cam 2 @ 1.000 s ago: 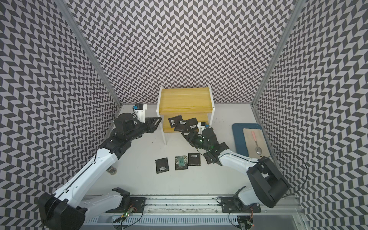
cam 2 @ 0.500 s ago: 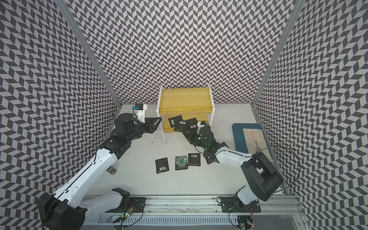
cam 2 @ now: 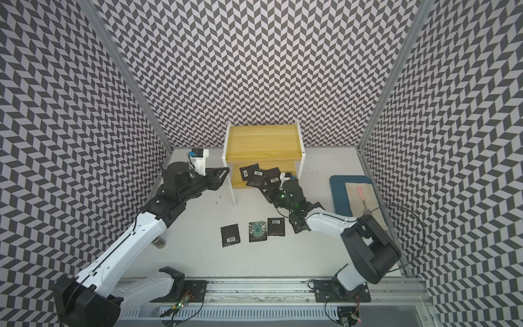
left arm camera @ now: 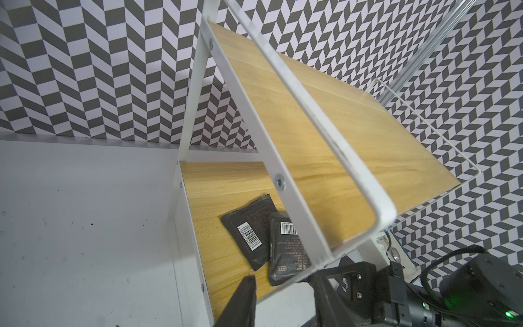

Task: Remove the tea bags from the shelf
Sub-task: Pick up the tea bag from the shelf.

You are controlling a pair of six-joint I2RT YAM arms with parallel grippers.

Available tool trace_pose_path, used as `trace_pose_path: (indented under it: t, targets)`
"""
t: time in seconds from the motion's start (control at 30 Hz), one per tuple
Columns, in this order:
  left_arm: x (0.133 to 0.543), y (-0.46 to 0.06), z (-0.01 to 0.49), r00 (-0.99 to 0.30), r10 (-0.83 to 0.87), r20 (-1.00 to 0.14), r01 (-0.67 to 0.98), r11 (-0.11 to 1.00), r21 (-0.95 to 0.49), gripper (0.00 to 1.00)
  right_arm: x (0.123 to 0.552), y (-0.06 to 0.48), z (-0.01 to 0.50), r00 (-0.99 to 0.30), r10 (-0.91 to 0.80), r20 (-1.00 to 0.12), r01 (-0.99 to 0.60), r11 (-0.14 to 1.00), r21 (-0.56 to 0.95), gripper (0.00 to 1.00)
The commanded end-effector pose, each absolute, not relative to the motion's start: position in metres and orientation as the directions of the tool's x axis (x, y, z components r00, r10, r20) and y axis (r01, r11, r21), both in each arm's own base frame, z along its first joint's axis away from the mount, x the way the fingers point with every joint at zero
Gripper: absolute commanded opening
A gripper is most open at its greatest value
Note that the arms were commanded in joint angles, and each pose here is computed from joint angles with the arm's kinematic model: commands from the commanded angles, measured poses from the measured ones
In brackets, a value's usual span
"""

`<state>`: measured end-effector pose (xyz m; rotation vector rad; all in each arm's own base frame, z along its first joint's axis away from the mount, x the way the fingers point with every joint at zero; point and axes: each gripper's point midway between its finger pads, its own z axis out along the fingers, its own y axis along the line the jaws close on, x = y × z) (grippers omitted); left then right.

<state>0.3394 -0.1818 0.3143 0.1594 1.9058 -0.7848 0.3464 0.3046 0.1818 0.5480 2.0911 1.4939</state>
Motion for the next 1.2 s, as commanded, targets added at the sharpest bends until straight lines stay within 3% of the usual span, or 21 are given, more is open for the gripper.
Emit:
trace_pose_path:
  t: [0.0,0.57,1.17]
  targets:
    - [0.336,-0.185,0.325,-0.435,-0.228,-0.871,0.471,0.767,-0.436,0.37,0.347,0.307,0.204,-0.783,0.585,-0.213,-0.042,0.292,0.956,0.03]
    - [0.337,-0.182,0.327,-0.430,-0.231,-0.873,0.460,0.776,-0.432,0.37,0.325,0.303,0.244,-0.798,0.507,-0.326,-0.173,0.325,0.930,0.02]
    - [0.338,-0.181,0.327,-0.435,-0.230,-0.871,0.452,0.780,-0.432,0.38,0.251,0.269,0.233,-0.847,0.352,-0.399,-0.243,0.411,0.878,0.01]
